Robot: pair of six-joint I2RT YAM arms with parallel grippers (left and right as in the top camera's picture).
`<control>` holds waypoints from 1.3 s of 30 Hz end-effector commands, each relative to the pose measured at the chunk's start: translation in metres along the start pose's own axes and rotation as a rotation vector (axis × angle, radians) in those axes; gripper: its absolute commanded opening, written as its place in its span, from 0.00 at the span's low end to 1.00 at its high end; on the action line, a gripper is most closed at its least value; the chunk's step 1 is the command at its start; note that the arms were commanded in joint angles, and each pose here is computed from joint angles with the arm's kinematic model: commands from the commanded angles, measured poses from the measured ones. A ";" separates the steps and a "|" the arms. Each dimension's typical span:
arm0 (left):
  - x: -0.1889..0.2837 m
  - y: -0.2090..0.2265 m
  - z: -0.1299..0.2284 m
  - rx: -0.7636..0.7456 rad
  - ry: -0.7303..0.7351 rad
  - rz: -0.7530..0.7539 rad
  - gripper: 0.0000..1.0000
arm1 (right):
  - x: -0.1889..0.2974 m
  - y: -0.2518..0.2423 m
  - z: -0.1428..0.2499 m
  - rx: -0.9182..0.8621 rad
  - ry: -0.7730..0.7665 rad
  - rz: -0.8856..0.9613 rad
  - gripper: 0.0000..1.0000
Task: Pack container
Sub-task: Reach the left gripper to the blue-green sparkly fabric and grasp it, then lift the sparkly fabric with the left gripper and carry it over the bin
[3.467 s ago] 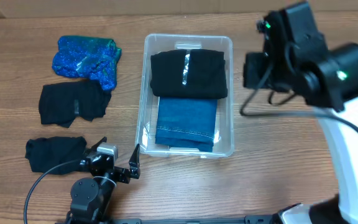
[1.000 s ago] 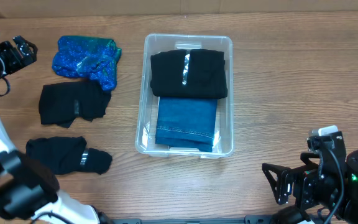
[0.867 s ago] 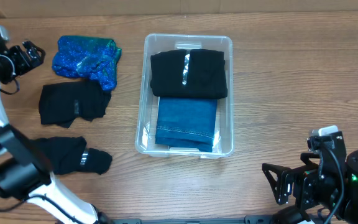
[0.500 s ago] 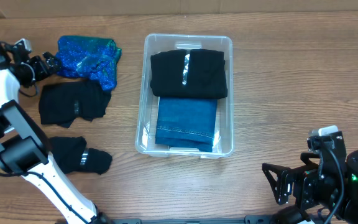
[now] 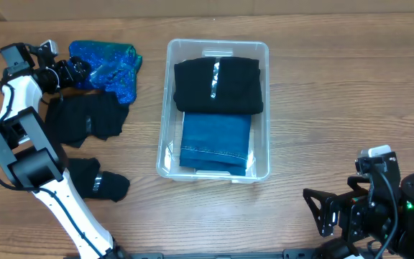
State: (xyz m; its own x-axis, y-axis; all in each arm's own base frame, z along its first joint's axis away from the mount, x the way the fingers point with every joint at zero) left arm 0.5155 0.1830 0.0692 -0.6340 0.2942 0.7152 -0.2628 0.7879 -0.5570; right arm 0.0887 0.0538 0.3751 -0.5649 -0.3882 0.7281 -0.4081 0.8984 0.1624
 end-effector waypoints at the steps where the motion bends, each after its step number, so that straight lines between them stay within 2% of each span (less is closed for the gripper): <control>1: 0.002 0.017 0.007 0.080 0.037 -0.059 1.00 | 0.001 0.000 -0.001 0.005 -0.010 -0.003 1.00; 5: 0.038 0.016 -0.017 0.064 -0.053 -0.129 1.00 | 0.001 0.000 -0.001 0.005 -0.010 -0.003 1.00; 14: 0.030 0.018 -0.010 0.059 -0.034 -0.190 1.00 | 0.001 0.000 -0.001 0.005 -0.010 -0.003 1.00; 25: -0.024 0.005 0.025 0.166 0.109 0.093 1.00 | 0.001 0.000 -0.001 0.005 -0.010 -0.003 1.00; 29: -0.036 0.004 0.038 0.177 0.159 0.108 1.00 | 0.001 0.000 -0.001 0.005 -0.010 -0.003 1.00; 31: -0.041 0.001 0.041 0.171 0.167 0.104 0.82 | 0.001 0.000 -0.001 0.005 -0.010 -0.003 1.00; 35: -0.046 -0.007 0.042 0.151 0.167 0.105 0.24 | 0.001 0.000 -0.001 0.005 -0.010 -0.003 1.00; 36: -0.046 -0.009 0.041 0.148 0.163 0.111 0.04 | 0.001 0.000 -0.001 0.005 -0.010 -0.003 1.00; 39: -0.042 -0.016 0.033 0.157 0.154 0.154 0.04 | 0.001 0.000 -0.001 0.006 -0.010 -0.003 1.00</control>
State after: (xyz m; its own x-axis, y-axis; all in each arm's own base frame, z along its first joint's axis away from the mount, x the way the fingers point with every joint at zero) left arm 0.5237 0.1481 0.0537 -0.5937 0.4598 0.6604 -0.2567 0.6696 -0.6969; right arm 0.0887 0.0538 0.3751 -0.5653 -0.3881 0.7278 -0.4078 0.8985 0.1624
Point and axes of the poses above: each gripper's point midway between its finger pads, its own x axis back along the fingers, its own y axis along the line the jaws close on, z = x × y, the point moved 6 cm from there along x, back along the fingers, and after that the axes turned 10 degrees about x, right-handed, at the moved point
